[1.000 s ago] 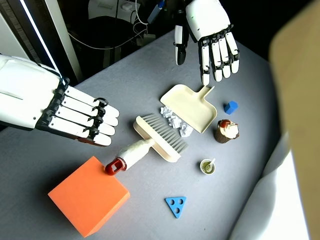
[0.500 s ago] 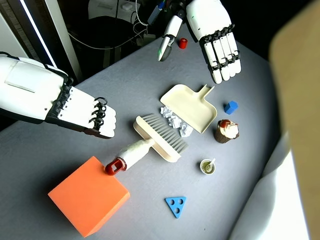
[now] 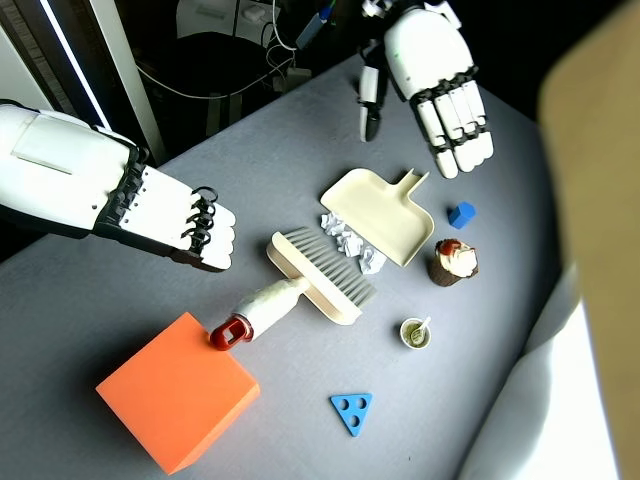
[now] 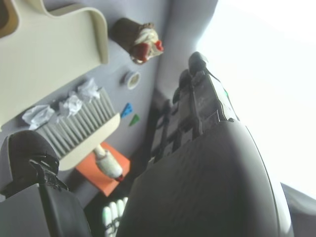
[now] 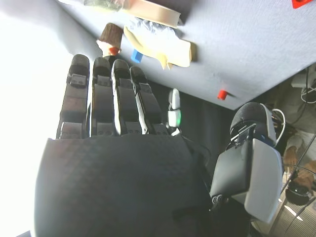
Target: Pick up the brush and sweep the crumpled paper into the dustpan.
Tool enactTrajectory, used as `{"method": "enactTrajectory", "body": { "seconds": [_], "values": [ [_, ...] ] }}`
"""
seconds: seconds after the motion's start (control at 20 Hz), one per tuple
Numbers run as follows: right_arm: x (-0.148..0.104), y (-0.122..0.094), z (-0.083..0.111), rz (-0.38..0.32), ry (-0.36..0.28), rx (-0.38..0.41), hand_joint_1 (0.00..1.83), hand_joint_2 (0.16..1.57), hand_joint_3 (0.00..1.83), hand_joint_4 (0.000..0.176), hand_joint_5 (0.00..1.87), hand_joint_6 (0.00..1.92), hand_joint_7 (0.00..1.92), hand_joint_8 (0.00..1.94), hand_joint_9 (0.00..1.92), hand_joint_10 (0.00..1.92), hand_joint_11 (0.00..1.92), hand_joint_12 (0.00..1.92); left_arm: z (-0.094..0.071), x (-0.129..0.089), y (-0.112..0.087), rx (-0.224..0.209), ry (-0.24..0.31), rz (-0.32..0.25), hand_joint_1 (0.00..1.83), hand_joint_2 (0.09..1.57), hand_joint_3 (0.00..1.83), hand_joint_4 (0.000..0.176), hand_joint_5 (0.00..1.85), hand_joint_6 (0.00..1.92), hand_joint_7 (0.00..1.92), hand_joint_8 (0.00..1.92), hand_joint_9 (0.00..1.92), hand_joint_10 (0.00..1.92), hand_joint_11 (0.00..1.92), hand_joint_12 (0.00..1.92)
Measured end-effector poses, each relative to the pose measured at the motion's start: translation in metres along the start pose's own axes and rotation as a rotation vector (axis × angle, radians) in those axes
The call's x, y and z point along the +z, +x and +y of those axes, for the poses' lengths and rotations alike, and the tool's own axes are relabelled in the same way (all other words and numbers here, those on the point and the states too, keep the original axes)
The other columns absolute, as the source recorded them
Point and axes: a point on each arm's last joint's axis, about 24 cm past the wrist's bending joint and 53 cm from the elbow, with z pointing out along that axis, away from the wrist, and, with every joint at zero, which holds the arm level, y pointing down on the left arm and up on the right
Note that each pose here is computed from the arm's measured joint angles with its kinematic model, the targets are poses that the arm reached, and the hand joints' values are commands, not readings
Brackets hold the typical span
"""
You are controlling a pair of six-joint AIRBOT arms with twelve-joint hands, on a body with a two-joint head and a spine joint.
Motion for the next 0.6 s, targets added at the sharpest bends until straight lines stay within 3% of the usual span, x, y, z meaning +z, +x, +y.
{"method": "enactTrajectory", "body": {
  "seconds": [0.05, 0.1, 0.15, 0.25, 0.35, 0.4, 0.45, 0.6],
  "values": [
    [0.0, -0.001, 0.0, -0.003, 0.001, 0.0, 0.0, 0.89, 0.0, 0.0, 0.1, 0.0, 0.14, 0.0, 0.14, 0.01, 0.12, 0.02, 0.005, 0.0, 0.009, -0.016, -0.011, 0.018, 0.86, 0.94, 0.0, 0.105, 0.29, 0.01, 0.16, 0.0, 0.11, 0.0, 0.14, 0.02],
    [0.0, -0.002, 0.0, -0.006, 0.001, 0.0, 0.0, 0.9, 0.0, 0.0, 0.05, 0.0, 0.09, 0.0, 0.11, 0.0, 0.09, 0.01, 0.008, -0.001, 0.012, -0.024, -0.021, 0.019, 0.86, 0.94, 0.0, 0.116, 0.33, 0.02, 0.17, 0.0, 0.12, 0.0, 0.13, 0.02],
    [0.0, -0.002, 0.0, -0.007, 0.001, 0.0, 0.0, 0.9, 0.0, 0.0, 0.04, 0.0, 0.08, 0.0, 0.11, 0.0, 0.09, 0.01, 0.014, -0.001, 0.014, -0.023, -0.033, 0.016, 0.89, 0.93, 0.0, 0.111, 0.39, 0.01, 0.18, 0.0, 0.14, 0.0, 0.13, 0.02],
    [0.0, -0.002, -0.001, -0.008, 0.002, -0.001, 0.0, 0.9, 0.0, 0.0, 0.06, 0.01, 0.1, 0.01, 0.12, 0.01, 0.1, 0.01, 0.032, -0.002, 0.012, -0.028, -0.078, -0.002, 0.89, 0.94, 0.0, 0.122, 0.45, 0.01, 0.21, 0.0, 0.18, 0.01, 0.17, 0.04],
    [0.0, -0.001, 0.001, -0.006, -0.002, -0.013, 0.0, 0.9, 0.0, 0.0, 0.09, 0.01, 0.13, 0.01, 0.15, 0.01, 0.12, 0.01, 0.038, 0.001, 0.012, -0.035, -0.097, -0.012, 0.87, 0.95, 0.01, 0.125, 0.49, 0.02, 0.22, 0.0, 0.18, 0.0, 0.19, 0.05],
    [-0.001, -0.001, 0.003, -0.007, -0.005, -0.016, 0.0, 0.89, 0.0, 0.0, 0.1, 0.01, 0.14, 0.01, 0.16, 0.01, 0.13, 0.02, 0.038, 0.004, 0.013, -0.039, -0.098, -0.01, 0.86, 0.96, 0.01, 0.129, 0.5, 0.02, 0.21, 0.0, 0.18, 0.0, 0.19, 0.05],
    [-0.001, -0.001, 0.005, -0.007, -0.008, -0.015, 0.0, 0.9, 0.0, 0.0, 0.1, 0.0, 0.15, 0.01, 0.16, 0.01, 0.14, 0.02, 0.037, 0.006, 0.015, -0.04, -0.094, -0.008, 0.88, 0.95, 0.0, 0.116, 0.56, 0.01, 0.23, 0.0, 0.19, 0.0, 0.19, 0.05],
    [-0.001, -0.001, 0.005, -0.007, -0.008, -0.015, 0.0, 0.9, 0.0, 0.0, 0.11, 0.01, 0.15, 0.01, 0.16, 0.01, 0.14, 0.02, 0.033, 0.013, 0.022, -0.044, -0.088, 0.002, 0.83, 0.97, 0.01, 0.131, 0.56, 0.0, 0.23, 0.0, 0.18, 0.0, 0.17, 0.04]
  ]
}}
